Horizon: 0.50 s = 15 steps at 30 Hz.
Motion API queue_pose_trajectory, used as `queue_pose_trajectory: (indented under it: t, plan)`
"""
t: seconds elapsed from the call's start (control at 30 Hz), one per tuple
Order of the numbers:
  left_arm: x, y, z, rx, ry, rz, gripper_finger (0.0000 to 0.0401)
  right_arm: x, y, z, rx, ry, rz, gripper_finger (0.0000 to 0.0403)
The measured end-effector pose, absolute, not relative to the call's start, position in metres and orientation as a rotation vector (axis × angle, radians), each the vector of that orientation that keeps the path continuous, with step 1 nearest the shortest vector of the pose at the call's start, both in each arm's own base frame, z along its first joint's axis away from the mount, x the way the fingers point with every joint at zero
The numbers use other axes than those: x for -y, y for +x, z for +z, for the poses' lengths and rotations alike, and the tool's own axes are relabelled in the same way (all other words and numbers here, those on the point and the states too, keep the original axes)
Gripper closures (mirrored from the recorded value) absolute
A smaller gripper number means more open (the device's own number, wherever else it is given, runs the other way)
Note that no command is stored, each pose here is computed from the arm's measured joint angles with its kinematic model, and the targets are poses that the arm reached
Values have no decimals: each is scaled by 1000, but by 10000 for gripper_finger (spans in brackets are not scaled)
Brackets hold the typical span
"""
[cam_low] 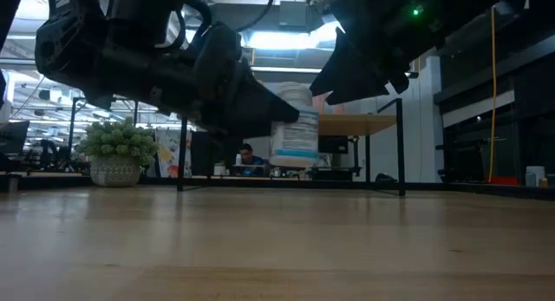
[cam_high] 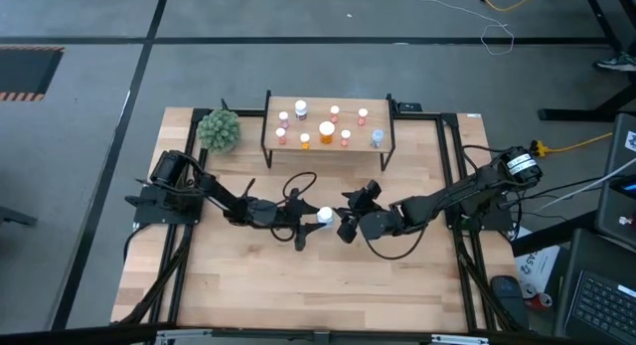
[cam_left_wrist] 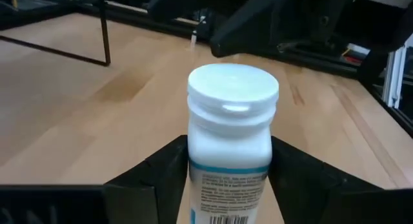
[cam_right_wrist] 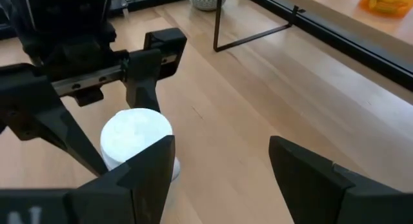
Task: Pick and place medicine bottles onto shelf by color
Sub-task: Put the white medicine bottle on the shelf
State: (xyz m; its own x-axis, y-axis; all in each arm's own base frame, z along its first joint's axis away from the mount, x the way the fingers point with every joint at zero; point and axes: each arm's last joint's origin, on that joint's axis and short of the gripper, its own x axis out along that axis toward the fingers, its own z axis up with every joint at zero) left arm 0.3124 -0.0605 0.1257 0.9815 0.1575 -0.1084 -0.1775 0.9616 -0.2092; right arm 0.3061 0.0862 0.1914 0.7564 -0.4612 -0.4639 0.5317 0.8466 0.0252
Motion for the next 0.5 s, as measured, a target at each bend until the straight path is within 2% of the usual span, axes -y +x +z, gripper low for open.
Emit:
queue_pose_trajectory:
  t: [0.5]
  plan:
    - [60,310,113,-220,-204,186,208,-85,303,187,-503,128,-553,148]
